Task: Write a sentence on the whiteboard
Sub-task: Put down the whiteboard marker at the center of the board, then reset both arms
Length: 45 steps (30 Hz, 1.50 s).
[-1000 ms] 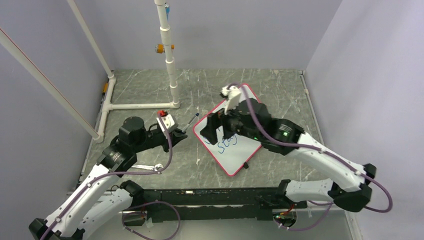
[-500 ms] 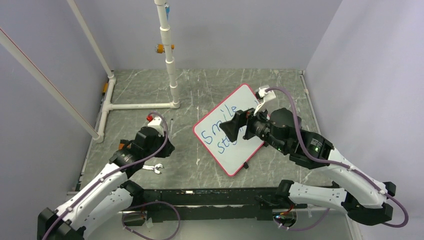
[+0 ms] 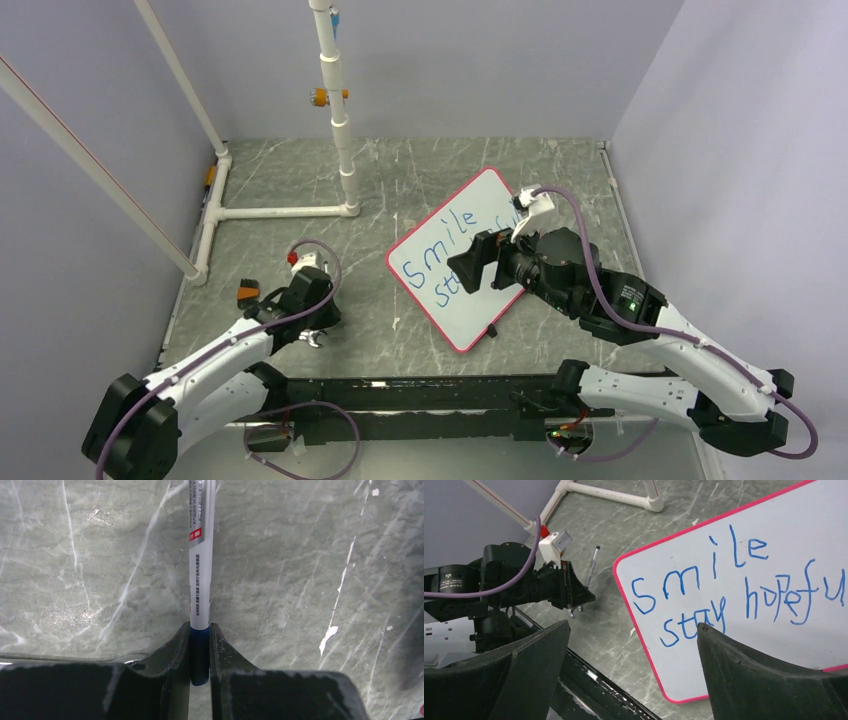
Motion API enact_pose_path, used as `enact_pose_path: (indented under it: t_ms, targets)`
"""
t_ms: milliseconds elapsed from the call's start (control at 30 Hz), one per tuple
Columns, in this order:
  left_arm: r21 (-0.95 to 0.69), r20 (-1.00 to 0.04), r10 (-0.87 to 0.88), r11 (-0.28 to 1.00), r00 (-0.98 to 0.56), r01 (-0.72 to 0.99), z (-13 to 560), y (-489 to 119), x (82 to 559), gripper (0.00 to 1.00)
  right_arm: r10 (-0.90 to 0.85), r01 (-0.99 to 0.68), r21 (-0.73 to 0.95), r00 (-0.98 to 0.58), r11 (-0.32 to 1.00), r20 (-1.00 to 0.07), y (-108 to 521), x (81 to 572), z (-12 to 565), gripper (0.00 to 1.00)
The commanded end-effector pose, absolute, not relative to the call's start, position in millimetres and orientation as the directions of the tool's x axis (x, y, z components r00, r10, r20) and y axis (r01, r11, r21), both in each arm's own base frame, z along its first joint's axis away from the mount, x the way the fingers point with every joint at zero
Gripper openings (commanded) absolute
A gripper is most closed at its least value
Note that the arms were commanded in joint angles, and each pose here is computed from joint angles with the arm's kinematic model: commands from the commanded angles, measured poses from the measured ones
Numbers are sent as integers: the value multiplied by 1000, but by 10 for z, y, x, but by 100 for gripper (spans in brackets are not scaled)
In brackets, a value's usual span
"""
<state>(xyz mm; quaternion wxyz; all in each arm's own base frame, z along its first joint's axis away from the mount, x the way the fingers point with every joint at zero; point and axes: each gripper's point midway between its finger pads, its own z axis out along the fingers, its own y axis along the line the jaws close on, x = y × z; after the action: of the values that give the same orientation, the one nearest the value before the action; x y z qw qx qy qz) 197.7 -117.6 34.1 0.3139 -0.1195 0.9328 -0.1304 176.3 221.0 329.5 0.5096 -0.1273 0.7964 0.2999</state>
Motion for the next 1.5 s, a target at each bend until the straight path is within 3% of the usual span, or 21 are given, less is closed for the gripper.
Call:
enact_pose_path:
  t_ms: [0, 100, 367, 467, 733, 1033, 1267, 1367, 1433, 1467]
  targets:
    - [-341, -580, -351, 924, -735, -172, 343, -1199, 2121, 10, 133, -489, 361, -441, 794, -888, 2153, 1767, 3313, 100]
    - [-340, -580, -350, 925, -736, -172, 313, -1199, 2122, 21, 129, -481, 357, -444, 801, -887, 2121, 1762, 3276, 100]
    - [-309, -602, -333, 935, -725, -173, 413, -1120, 2115, 63, 127, -462, 351, -447, 814, -885, 2045, 1751, 3187, 100]
    - [-300, -628, -317, 941, -711, -154, 572, -1095, 2138, 71, 127, -456, 347, -446, 820, -886, 2021, 1755, 3160, 100]
    - [-213, -759, -198, 976, -620, -51, 1450, -957, 2265, 75, 139, -438, 341, -431, 832, -892, 1951, 1771, 3118, 100]
    - [-33, -917, 3, 996, -398, 82, 2549, -797, 2478, 75, 195, -382, 370, -424, 847, -884, 1846, 1798, 2982, 100]
    - [78, -970, 108, 987, -216, 143, 3085, -770, 2577, 78, 275, -371, 427, -396, 825, -876, 1764, 1775, 2820, 100]
    - [90, -980, 112, 986, -163, 141, 3049, -761, 2602, 85, 307, -357, 451, -392, 818, -867, 1706, 1754, 2690, 100]
    - [113, -982, 132, 984, -134, 139, 2968, -738, 2610, 99, 325, -352, 463, -384, 813, -864, 1660, 1741, 2662, 100]
    - [119, -983, 136, 983, -123, 138, 2921, -729, 2607, 99, 331, -344, 465, -383, 816, -863, 1635, 1741, 2624, 100]
